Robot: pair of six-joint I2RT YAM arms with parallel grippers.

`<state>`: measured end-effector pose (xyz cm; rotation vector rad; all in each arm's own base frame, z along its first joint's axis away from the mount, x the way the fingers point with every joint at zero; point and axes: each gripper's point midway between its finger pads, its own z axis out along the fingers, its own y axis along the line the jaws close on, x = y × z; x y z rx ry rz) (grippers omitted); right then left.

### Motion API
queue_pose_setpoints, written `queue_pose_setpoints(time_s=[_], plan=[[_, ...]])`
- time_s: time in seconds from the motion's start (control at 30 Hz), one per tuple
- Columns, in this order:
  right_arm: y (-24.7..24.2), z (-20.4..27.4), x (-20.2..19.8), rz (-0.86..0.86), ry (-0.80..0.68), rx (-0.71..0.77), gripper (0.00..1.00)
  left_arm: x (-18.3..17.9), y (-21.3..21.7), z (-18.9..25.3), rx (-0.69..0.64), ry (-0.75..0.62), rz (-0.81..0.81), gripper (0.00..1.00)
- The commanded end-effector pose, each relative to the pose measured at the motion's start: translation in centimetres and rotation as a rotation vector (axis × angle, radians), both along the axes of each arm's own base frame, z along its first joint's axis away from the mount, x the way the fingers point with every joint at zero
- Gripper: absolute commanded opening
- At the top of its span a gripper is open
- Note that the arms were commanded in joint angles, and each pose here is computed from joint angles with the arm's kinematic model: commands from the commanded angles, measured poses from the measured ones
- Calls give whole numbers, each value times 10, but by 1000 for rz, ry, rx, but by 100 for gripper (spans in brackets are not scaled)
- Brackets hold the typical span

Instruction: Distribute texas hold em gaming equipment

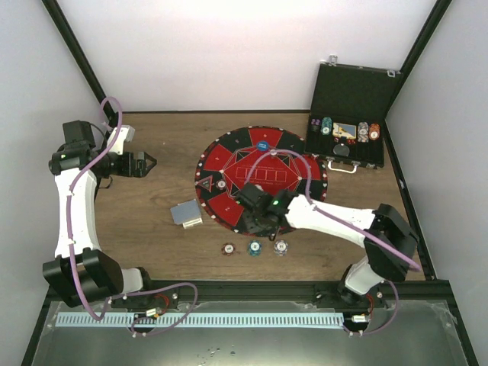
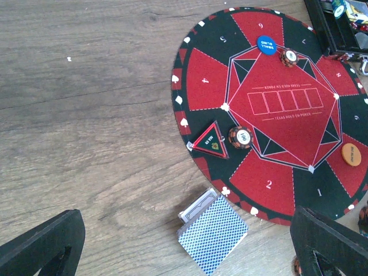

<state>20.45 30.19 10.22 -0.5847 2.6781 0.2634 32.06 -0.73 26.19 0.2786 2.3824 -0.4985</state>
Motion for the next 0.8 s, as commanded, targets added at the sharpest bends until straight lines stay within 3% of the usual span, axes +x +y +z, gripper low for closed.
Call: queue_pose_setpoints(time_s=[0.0,0.2,0.7,0.77], plan=[[-54,-8,24,-104,-11,-50,20,-2,1,10,15,-30,-6,100],[-95,-29,47,-180,5,-60,20,-2,0,12,11,-34,-7,100],[-109,-76,72,-215,55,-69,20,0,1,16,13,-39,-6,100],[-109,-79,72,-210,64,-76,24,0,0,16,13,-38,-8,100]])
